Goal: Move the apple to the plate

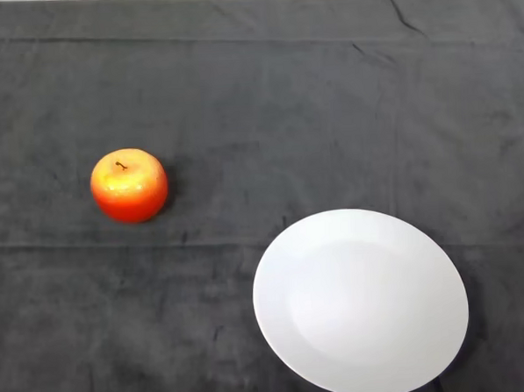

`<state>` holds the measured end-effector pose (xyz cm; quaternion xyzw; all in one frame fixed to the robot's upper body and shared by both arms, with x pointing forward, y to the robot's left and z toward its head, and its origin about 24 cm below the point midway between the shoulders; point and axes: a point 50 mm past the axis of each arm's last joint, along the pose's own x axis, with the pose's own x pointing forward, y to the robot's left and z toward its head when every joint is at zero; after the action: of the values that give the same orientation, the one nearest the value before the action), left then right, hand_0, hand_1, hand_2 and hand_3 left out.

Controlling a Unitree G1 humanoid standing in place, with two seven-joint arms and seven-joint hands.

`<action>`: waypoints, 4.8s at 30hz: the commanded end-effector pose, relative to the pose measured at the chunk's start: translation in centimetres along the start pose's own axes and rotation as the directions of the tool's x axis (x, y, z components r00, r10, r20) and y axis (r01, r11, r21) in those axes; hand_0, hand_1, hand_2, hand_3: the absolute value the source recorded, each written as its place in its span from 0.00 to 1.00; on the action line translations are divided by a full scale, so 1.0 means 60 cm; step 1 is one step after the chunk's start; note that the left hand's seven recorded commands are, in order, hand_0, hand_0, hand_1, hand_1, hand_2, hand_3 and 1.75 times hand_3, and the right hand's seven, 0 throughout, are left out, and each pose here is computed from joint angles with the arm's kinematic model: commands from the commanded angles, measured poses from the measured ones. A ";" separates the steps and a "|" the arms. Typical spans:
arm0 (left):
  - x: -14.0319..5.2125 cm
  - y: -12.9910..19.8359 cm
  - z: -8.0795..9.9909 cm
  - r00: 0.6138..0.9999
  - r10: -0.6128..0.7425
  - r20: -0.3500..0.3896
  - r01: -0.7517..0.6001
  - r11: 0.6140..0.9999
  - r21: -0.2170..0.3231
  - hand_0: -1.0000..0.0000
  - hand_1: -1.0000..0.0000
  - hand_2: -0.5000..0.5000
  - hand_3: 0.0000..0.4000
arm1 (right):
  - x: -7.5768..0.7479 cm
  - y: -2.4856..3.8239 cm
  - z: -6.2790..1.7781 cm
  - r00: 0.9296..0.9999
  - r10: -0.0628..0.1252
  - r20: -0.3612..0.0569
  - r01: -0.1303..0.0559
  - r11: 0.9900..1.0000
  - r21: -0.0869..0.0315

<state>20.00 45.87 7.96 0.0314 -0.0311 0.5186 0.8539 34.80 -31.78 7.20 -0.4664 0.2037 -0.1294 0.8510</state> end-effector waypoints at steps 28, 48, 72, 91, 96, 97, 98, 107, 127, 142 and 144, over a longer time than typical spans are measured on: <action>-0.005 -0.117 0.066 0.928 -0.302 0.216 0.289 0.953 0.090 1.00 1.00 0.50 0.00 | -0.005 0.009 -0.026 0.999 0.018 -0.047 -0.018 1.000 0.001; -0.056 -0.237 0.062 0.720 -0.668 0.189 0.631 0.743 0.224 1.00 1.00 0.50 0.00 | -0.005 0.010 -0.026 0.999 0.018 -0.046 -0.018 1.000 0.002; -0.132 -0.326 0.032 0.405 -0.911 0.074 0.863 0.407 0.299 1.00 1.00 0.50 0.00 | -0.005 0.009 -0.026 0.999 0.018 -0.047 -0.018 1.000 0.002; -0.183 -0.373 0.006 0.230 -0.971 -0.061 0.917 0.195 0.349 1.00 1.00 0.50 0.00 | -0.005 0.009 -0.026 0.999 0.018 -0.047 -0.018 1.000 0.002; -0.183 -0.385 0.017 0.211 -0.975 -0.076 0.921 0.172 0.349 1.00 1.00 0.50 0.00 | -0.005 0.009 -0.026 0.999 0.018 -0.047 -0.018 1.000 0.002; -0.183 -0.389 0.020 0.208 -0.975 -0.078 0.922 0.169 0.348 1.00 1.00 0.50 0.00 | -0.005 0.009 -0.026 0.999 0.018 -0.047 -0.018 1.000 0.001; -0.183 -0.392 0.023 0.205 -0.976 -0.078 0.923 0.166 0.347 1.00 1.00 0.50 0.00 | -0.005 0.009 -0.026 0.999 0.018 -0.047 -0.018 1.000 0.001; -0.190 -0.409 0.033 0.184 -0.979 -0.086 0.931 0.146 0.336 1.00 1.00 0.50 0.00 | -0.005 0.009 -0.026 0.999 0.018 -0.047 -0.018 1.000 0.001; -0.212 -0.431 0.027 0.140 -0.976 -0.166 0.919 0.065 0.389 0.38 0.18 0.60 0.82 | -0.005 0.009 -0.026 0.999 0.018 -0.047 -0.018 1.000 0.001; -0.222 -0.438 0.023 0.124 -0.969 -0.212 0.878 0.007 0.479 0.00 0.00 0.50 1.00 | -0.005 0.009 -0.026 0.999 0.018 -0.047 -0.018 1.000 0.001; -0.221 -0.439 0.026 0.125 -0.970 -0.211 0.873 0.006 0.487 0.00 0.00 0.50 1.00 | -0.005 0.009 -0.026 0.999 0.018 -0.047 -0.018 1.000 0.001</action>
<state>37.35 22.01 8.42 0.2935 0.0331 -0.1774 0.9388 34.81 -31.88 7.36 -0.4666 0.2019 -0.1313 0.8510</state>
